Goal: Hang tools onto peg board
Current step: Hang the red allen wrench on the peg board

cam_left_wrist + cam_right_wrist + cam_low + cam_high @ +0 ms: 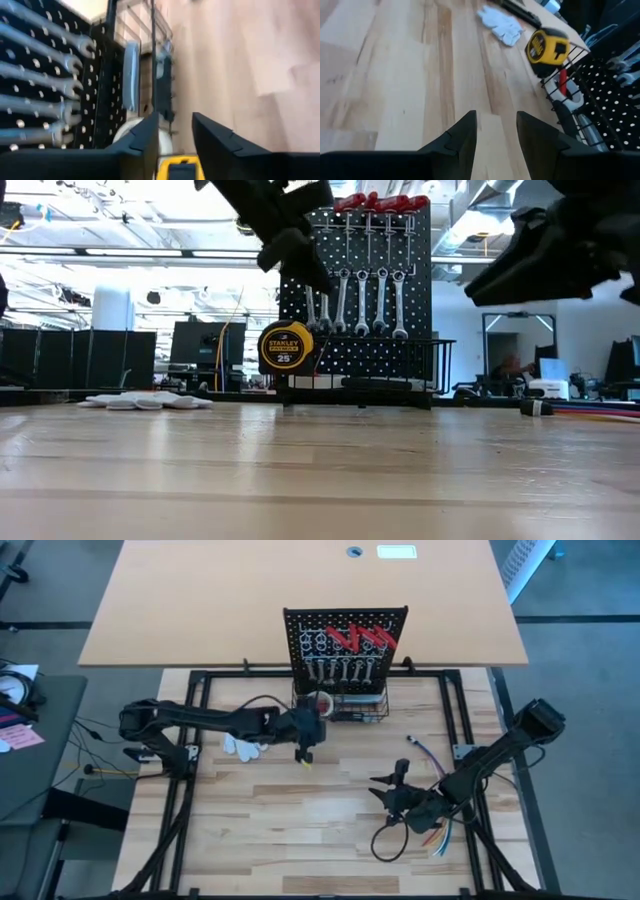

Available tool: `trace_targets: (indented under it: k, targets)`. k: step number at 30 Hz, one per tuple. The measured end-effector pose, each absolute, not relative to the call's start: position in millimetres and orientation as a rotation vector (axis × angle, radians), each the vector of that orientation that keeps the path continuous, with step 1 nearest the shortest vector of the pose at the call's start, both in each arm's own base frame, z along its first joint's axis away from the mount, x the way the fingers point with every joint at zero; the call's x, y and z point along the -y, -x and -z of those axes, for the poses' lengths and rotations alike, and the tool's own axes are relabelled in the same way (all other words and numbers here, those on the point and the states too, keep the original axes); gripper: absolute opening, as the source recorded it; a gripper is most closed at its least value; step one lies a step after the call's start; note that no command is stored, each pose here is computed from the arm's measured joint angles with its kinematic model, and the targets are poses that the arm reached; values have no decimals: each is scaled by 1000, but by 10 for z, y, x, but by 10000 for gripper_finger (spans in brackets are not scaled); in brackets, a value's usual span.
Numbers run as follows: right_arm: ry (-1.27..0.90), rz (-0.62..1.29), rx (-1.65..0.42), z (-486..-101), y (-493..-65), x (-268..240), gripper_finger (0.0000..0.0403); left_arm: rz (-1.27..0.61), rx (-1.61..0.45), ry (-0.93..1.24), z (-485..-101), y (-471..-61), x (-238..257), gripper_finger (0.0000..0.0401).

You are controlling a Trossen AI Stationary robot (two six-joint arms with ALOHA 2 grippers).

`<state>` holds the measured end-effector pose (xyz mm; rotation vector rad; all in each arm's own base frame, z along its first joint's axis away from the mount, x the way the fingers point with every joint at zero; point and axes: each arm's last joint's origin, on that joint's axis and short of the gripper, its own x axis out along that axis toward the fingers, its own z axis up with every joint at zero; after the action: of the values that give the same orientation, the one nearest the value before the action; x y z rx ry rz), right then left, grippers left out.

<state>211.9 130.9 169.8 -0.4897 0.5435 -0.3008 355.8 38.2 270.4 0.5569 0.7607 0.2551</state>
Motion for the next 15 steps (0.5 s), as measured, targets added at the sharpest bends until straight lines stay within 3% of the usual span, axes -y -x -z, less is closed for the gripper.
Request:
trace_targets:
  k: [4, 10, 15]
  targets:
    - [483, 305, -539, -1707, -2127, -1302, 147, -272, -783, -590, -2644, -3591, -496, 138]
    - [492, 304, -548, -1681, -2133, -1307, 147, -238, -863, -625, -2375, -3689, -648, 132]
    - [505, 304, -560, -1636, -2146, -1316, 147, -288, -832, -626, -2374, -3727, -728, 125]
